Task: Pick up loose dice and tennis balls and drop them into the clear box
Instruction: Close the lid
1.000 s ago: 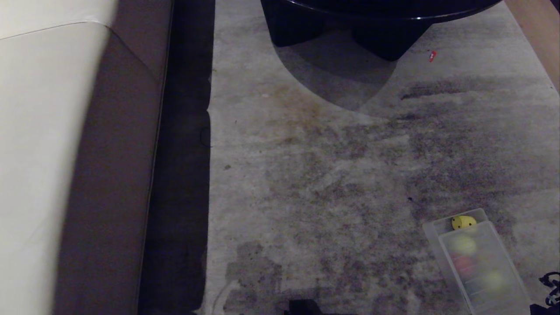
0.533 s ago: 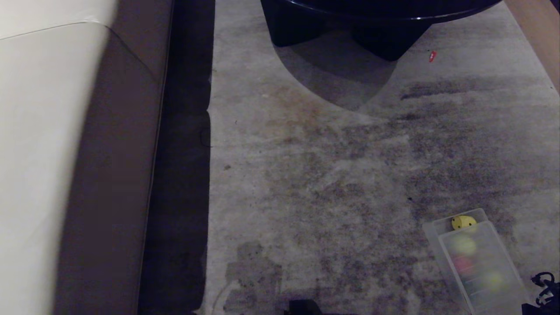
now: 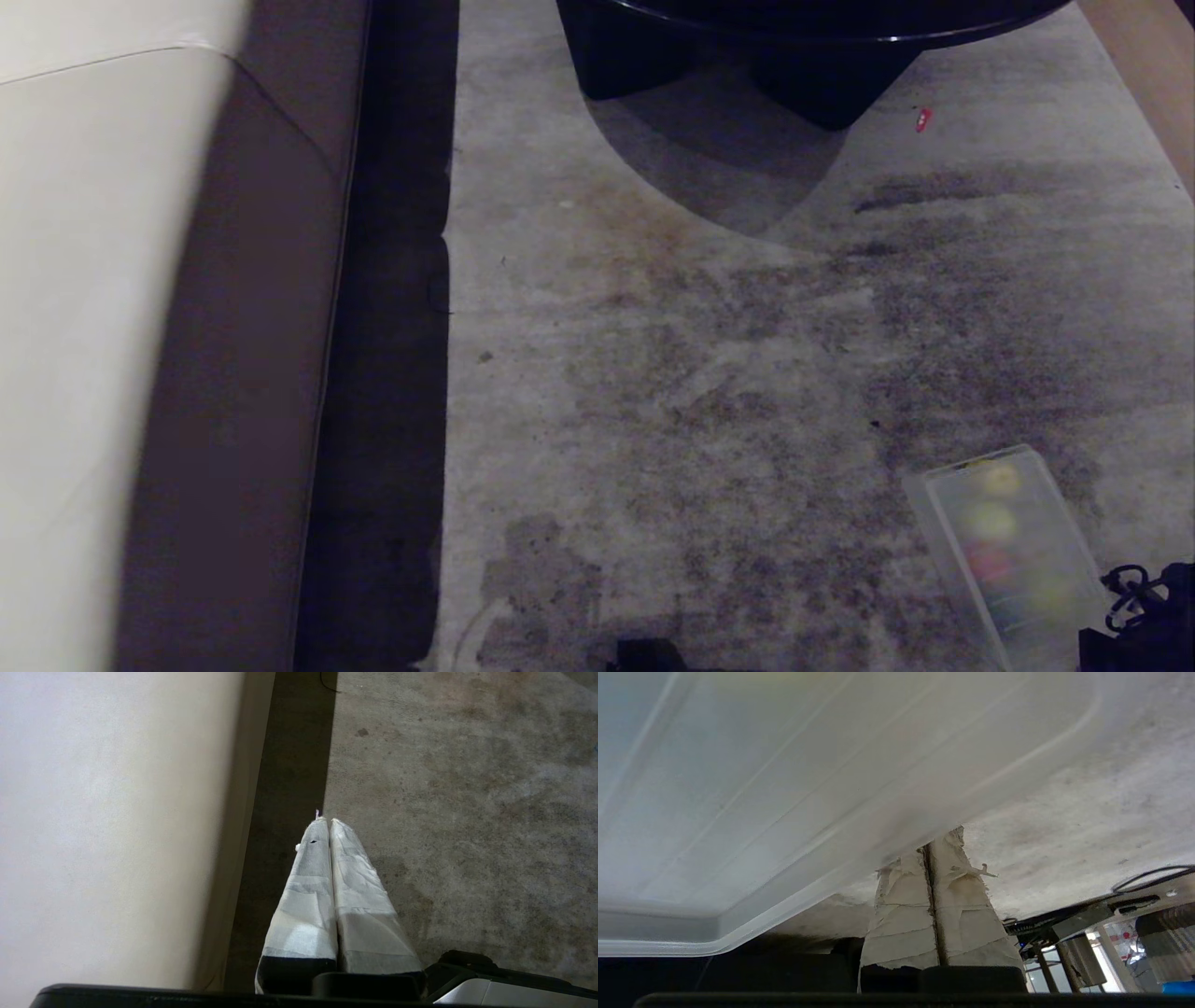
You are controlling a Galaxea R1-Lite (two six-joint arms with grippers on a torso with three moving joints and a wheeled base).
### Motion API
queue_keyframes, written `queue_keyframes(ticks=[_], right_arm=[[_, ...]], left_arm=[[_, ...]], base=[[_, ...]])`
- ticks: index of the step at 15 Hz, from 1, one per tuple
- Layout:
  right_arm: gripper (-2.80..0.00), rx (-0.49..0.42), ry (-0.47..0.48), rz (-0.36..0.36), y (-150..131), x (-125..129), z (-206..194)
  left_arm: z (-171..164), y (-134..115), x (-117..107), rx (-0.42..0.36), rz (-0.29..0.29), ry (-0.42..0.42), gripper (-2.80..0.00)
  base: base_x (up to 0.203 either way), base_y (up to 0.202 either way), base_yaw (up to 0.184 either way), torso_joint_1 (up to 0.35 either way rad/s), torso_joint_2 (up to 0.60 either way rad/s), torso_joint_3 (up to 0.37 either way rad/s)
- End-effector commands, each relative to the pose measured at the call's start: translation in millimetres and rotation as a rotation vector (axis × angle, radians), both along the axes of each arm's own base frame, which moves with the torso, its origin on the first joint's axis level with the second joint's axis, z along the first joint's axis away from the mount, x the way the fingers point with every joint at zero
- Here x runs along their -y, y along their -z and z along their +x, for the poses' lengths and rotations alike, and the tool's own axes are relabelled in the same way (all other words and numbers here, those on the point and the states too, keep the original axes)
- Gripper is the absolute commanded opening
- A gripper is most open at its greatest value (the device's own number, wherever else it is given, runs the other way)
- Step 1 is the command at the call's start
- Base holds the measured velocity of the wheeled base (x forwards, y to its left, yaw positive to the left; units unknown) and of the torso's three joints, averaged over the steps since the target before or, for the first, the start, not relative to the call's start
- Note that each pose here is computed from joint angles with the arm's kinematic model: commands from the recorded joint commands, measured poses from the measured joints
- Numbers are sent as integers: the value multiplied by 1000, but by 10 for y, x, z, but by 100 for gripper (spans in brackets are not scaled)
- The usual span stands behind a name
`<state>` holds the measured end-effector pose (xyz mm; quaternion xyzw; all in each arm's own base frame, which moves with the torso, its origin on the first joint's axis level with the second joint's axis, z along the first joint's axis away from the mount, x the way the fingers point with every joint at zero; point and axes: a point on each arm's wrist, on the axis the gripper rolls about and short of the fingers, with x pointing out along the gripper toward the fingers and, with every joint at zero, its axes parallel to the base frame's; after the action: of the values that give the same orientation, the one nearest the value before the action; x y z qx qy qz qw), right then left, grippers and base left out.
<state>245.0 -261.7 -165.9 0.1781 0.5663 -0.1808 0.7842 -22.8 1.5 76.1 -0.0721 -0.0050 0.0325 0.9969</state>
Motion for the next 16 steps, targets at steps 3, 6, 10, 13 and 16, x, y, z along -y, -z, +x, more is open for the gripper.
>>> queue_keyframes(ticks=[3, 6, 10, 13, 16], right_arm=[[-280, 6, -15, -4, -23, -33, 45], [-280, 10, -29, 1, -35, -74, 76], [-280, 10, -33, 1, -60, -85, 67], [-280, 15, -28, -5, -196, -72, -14], [-280, 75, -39, -18, -542, -25, -151]], left_arm=[[0, 0, 0, 1, -1, 0, -280], [0, 0, 0, 1, -1, 0, -280], [0, 0, 0, 1, -1, 0, -280], [1, 4, 0, -1, -1, 0, -280], [0, 0, 0, 0, -1, 0, -280]], base=[[0, 0, 0, 0, 0, 0], [0, 0, 0, 0, 0, 0], [0, 0, 0, 0, 0, 0], [0, 0, 0, 0, 0, 0], [0, 0, 0, 0, 0, 0]])
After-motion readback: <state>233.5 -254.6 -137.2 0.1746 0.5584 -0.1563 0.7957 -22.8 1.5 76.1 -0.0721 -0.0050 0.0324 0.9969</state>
